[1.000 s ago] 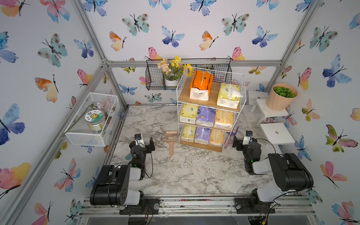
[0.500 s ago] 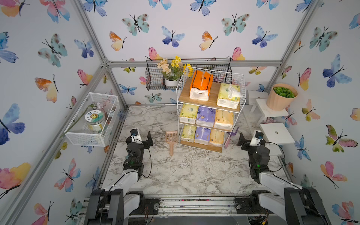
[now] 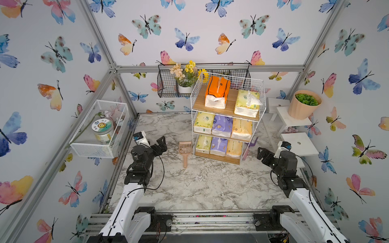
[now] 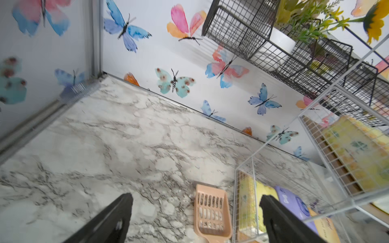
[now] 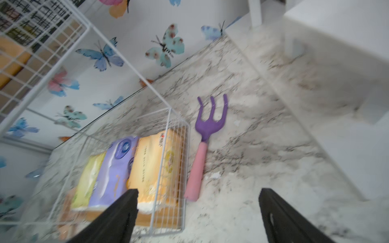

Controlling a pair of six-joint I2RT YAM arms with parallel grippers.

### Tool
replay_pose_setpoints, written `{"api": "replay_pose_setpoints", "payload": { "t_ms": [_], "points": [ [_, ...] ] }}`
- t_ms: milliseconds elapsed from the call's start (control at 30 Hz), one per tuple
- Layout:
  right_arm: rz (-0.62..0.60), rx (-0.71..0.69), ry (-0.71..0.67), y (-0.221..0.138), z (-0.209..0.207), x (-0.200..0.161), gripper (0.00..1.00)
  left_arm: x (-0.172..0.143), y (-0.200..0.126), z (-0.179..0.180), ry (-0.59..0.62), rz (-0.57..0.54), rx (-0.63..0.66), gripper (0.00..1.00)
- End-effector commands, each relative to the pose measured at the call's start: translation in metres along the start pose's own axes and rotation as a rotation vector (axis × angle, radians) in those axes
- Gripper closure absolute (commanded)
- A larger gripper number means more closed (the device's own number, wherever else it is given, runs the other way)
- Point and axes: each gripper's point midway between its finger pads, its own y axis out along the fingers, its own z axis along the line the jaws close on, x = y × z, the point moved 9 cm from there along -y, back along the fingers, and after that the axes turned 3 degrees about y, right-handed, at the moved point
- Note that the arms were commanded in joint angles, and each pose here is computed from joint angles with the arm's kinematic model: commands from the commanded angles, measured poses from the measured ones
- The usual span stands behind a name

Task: Remove the tissue boxes from the shelf
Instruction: Adjust the shelf at the center of the board.

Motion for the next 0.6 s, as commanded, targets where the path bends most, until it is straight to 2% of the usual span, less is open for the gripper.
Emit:
{"api": "replay_pose_setpoints", "payload": {
  "t_ms": [0, 300, 567],
  "points": [
    [0.188, 0.242, 0.088, 0.001, 0.015, -0.020, 0.08, -0.023, -0.008, -0.011, -0.115, 0.120, -0.151, 0.01],
    [0.328, 0.456, 0.032, 0.017, 0.035, -0.019, 0.09, -0.032, -0.022, -0.021, -0.110, 0.116, -0.221, 0.01],
    [0.324, 0.438, 0.024, 0.030, 0.037, -0.011, 0.10, -0.028, -0.023, -0.023, -0.107, 0.112, -0.230, 0.01]
  ]
}}
